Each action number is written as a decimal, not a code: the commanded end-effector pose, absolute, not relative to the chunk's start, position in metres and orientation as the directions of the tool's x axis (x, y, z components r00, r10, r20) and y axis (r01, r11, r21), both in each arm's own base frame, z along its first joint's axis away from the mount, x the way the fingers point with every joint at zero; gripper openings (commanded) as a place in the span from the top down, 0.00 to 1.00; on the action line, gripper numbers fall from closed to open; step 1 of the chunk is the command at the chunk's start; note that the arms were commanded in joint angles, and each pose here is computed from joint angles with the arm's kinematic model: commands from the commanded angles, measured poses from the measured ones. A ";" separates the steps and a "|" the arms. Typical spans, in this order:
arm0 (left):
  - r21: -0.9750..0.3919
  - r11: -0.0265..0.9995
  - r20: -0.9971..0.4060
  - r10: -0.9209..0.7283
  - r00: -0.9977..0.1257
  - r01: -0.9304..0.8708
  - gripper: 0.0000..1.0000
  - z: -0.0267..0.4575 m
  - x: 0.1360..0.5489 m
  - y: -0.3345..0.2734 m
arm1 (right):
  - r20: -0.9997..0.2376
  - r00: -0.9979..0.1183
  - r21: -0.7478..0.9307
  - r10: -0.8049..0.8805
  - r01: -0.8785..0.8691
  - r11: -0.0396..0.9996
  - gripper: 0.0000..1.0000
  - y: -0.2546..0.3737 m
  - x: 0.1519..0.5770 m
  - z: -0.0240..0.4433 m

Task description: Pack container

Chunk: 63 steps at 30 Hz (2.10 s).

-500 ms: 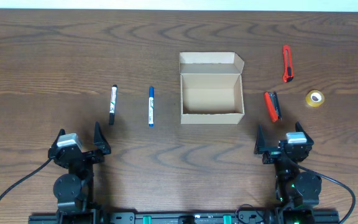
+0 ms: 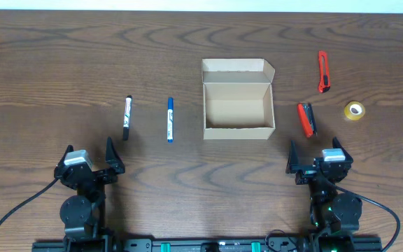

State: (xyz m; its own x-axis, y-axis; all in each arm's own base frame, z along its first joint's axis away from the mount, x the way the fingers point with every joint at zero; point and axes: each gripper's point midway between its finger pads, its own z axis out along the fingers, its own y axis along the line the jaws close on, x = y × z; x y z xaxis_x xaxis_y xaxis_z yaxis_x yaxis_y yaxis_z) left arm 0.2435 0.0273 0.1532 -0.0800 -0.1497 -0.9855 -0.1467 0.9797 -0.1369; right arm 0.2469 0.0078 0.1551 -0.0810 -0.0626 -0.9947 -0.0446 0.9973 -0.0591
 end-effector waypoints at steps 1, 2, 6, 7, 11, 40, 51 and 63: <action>-0.133 0.980 -0.978 -0.154 -0.140 -0.148 0.05 0.135 0.242 0.027 | -0.996 -0.080 -0.047 -0.051 -0.050 0.998 0.01 0.009 0.247 0.155; -0.133 0.980 -0.978 -0.154 -0.140 -0.148 0.05 0.135 0.242 0.027 | -0.996 -0.080 -0.047 -0.051 -0.050 0.998 0.01 0.009 0.247 0.155; -0.133 0.980 -0.978 -0.154 -0.140 -0.148 0.05 0.135 0.242 0.027 | -0.996 -0.080 -0.047 -0.051 -0.050 0.998 0.01 0.009 0.247 0.155; -0.133 0.980 -0.978 -0.154 -0.140 -0.148 0.05 0.135 0.242 0.027 | -0.995 -0.080 -0.047 -0.051 -0.050 0.998 0.01 0.009 0.247 0.155; -0.133 0.980 -0.978 -0.154 -0.140 -0.148 0.05 0.135 0.242 0.027 | -0.996 -0.080 -0.047 -0.051 -0.050 0.998 0.01 0.009 0.247 0.155; -0.133 0.980 -0.978 -0.154 -0.140 -0.148 0.05 0.135 0.242 0.027 | -0.998 -0.035 0.054 0.054 -0.004 0.999 0.01 0.002 0.235 0.208; -0.133 0.980 -0.978 -0.154 -0.140 -0.148 0.05 0.135 0.242 0.027 | -0.970 -0.245 -0.083 0.008 0.362 0.928 0.01 -0.062 0.246 0.298; -0.133 0.980 -0.978 -0.154 -0.140 -0.148 0.05 0.135 0.242 0.027 | -0.570 -0.820 -0.197 0.048 0.193 0.961 0.01 -0.052 0.312 0.265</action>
State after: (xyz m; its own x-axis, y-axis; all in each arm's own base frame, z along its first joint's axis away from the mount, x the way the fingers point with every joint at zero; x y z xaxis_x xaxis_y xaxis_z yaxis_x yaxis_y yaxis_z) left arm 0.2435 0.0269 0.1531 -0.0816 -0.1496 -0.9854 -0.1443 0.9800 -0.1368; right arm 0.3012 -0.0666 0.2724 -0.7868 0.0341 -0.6163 0.2492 0.9310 -0.2667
